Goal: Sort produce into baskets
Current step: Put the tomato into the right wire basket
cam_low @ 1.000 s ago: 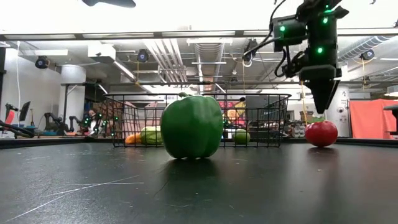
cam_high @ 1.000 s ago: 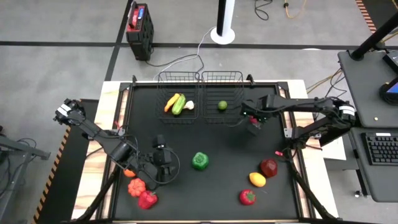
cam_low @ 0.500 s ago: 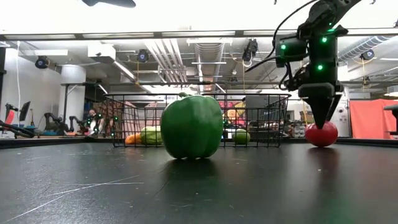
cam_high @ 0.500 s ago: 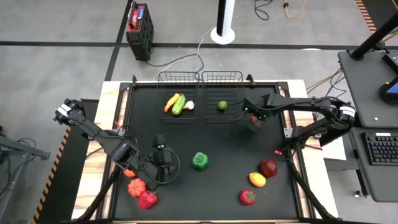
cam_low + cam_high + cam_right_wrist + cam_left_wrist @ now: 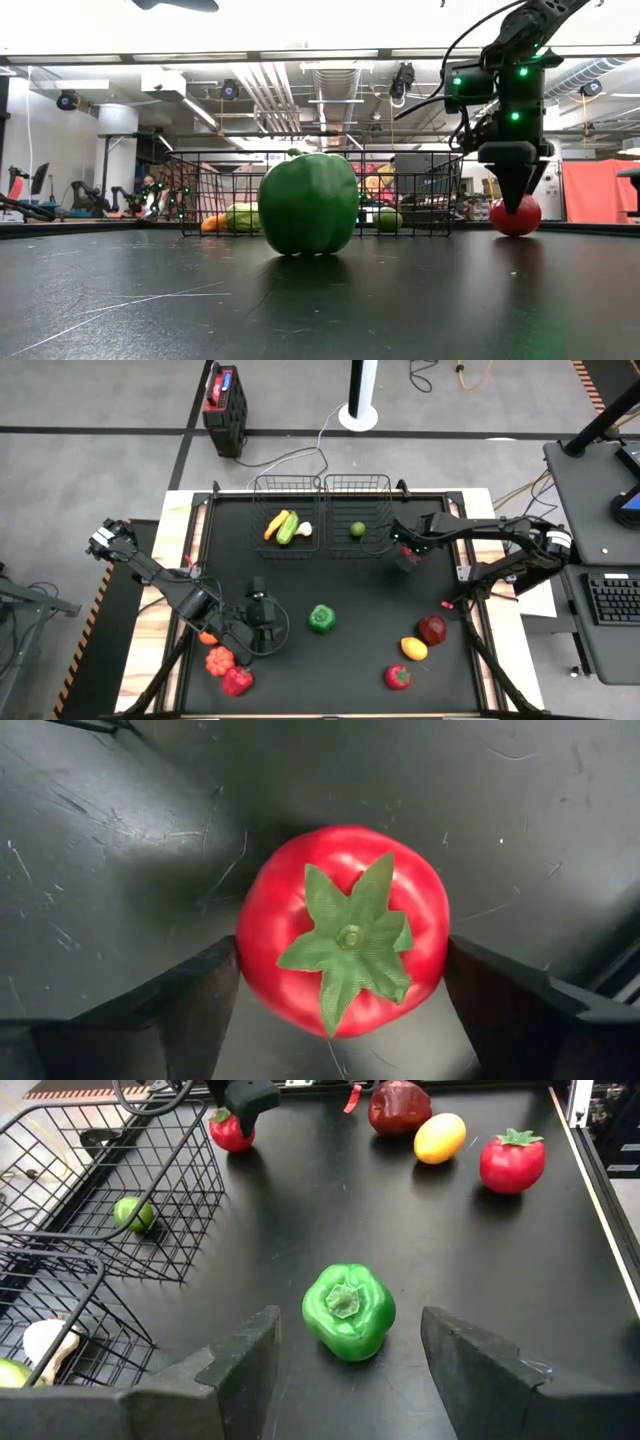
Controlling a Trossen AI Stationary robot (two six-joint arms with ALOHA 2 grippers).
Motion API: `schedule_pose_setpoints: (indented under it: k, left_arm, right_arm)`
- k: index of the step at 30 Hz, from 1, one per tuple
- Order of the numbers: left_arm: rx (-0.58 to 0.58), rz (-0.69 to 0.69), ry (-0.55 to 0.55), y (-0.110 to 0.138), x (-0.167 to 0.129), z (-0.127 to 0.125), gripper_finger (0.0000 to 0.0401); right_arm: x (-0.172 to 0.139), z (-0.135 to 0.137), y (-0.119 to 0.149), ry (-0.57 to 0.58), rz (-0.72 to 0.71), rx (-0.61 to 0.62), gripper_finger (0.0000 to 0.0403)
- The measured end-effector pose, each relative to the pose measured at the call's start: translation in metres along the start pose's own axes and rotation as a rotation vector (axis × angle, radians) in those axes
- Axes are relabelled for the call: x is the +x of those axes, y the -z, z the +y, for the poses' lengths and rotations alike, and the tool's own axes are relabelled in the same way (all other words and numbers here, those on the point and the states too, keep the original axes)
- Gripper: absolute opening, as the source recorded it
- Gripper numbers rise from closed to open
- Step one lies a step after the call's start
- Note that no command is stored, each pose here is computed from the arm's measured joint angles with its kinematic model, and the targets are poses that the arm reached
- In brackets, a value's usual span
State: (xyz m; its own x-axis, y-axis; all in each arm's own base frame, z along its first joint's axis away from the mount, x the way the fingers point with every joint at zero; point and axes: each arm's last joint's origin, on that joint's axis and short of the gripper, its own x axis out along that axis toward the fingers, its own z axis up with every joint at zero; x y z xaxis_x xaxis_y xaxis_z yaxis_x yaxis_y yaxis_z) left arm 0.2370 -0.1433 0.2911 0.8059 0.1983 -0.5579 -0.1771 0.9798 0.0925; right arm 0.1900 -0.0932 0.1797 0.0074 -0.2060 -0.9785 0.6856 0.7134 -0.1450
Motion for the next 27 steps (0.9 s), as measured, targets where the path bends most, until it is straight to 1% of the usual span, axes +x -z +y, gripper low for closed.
schedule_pose_setpoints:
  k: [5, 10, 13, 17, 20, 22, 27]
  left_arm:
    - [-0.001, -0.001, 0.000, 0.000, 0.000, 0.000, 0.0224]
    - [-0.001, -0.001, 0.000, 0.000, 0.000, 0.000, 0.0224]
    - [-0.002, -0.002, 0.000, 0.000, 0.000, 0.000, 0.0224]
    - [-0.004, -0.008, -0.012, 0.000, 0.000, 0.000, 0.0224]
    - [-0.005, -0.020, -0.037, -0.001, 0.000, 0.001, 0.0224]
    - [-0.004, -0.020, -0.039, -0.001, 0.000, 0.001, 0.0224]
    - [-0.005, -0.021, -0.039, -0.001, 0.000, 0.001, 0.0224]
  right_arm:
    - [0.000, 0.000, 0.000, -0.002, 0.000, 0.011, 0.0301]
    - [-0.001, 0.000, 0.000, -0.002, 0.004, 0.014, 0.0301]
    - [-0.011, -0.002, 0.000, 0.007, 0.036, 0.027, 0.0300]
    - [-0.036, -0.007, -0.004, 0.057, 0.043, 0.046, 0.0300]
    - [-0.063, -0.012, -0.010, 0.097, -0.001, 0.060, 0.0300]
    - [-0.083, -0.014, -0.016, 0.098, -0.050, 0.070, 0.0300]
    - [-0.134, -0.018, -0.037, 0.041, -0.236, 0.067, 0.0299]
